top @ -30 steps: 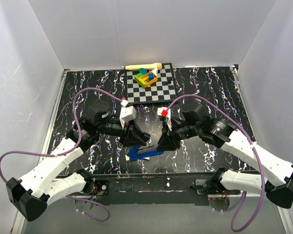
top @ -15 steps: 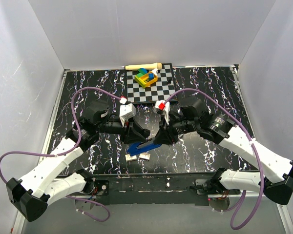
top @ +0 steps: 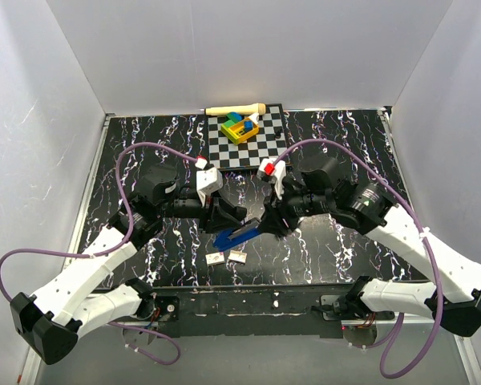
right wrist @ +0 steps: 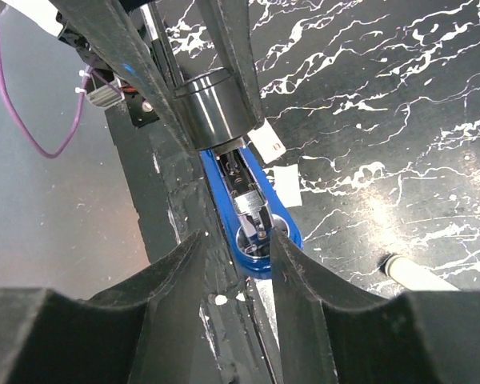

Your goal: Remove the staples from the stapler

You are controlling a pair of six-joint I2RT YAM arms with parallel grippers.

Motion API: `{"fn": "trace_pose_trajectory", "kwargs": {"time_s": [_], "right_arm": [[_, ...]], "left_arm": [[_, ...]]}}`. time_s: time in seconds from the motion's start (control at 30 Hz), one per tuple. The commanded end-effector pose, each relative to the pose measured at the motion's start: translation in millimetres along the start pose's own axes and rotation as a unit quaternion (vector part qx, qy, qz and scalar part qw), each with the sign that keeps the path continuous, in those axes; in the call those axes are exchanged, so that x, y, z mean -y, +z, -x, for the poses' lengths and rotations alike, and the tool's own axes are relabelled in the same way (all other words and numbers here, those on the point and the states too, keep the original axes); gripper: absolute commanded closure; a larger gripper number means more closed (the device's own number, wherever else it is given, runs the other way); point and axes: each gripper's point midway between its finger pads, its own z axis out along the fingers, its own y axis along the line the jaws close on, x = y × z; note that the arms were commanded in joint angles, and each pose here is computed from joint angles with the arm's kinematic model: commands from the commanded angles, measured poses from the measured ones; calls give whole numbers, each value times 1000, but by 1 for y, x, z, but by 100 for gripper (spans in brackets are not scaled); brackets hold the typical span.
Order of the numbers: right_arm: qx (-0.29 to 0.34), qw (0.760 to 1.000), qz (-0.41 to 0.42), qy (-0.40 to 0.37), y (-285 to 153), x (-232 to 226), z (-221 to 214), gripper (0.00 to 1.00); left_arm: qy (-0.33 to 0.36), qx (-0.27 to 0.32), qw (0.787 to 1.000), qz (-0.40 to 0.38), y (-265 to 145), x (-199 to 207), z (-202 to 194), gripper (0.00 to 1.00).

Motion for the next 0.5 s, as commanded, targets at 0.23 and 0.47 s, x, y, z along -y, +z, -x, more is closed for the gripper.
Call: {"fn": "trace_pose_trajectory", "kwargs": {"time_s": [0.23,0.47], "right_arm": [[47,996,-68,-21,-31,8,38,56],[83,991,-107,11,-22,25,68,99]], "left_arm": [[26,28,998,53,-2,-18,23,100],[22,27,996,80,-2,-29,23,100]]}}
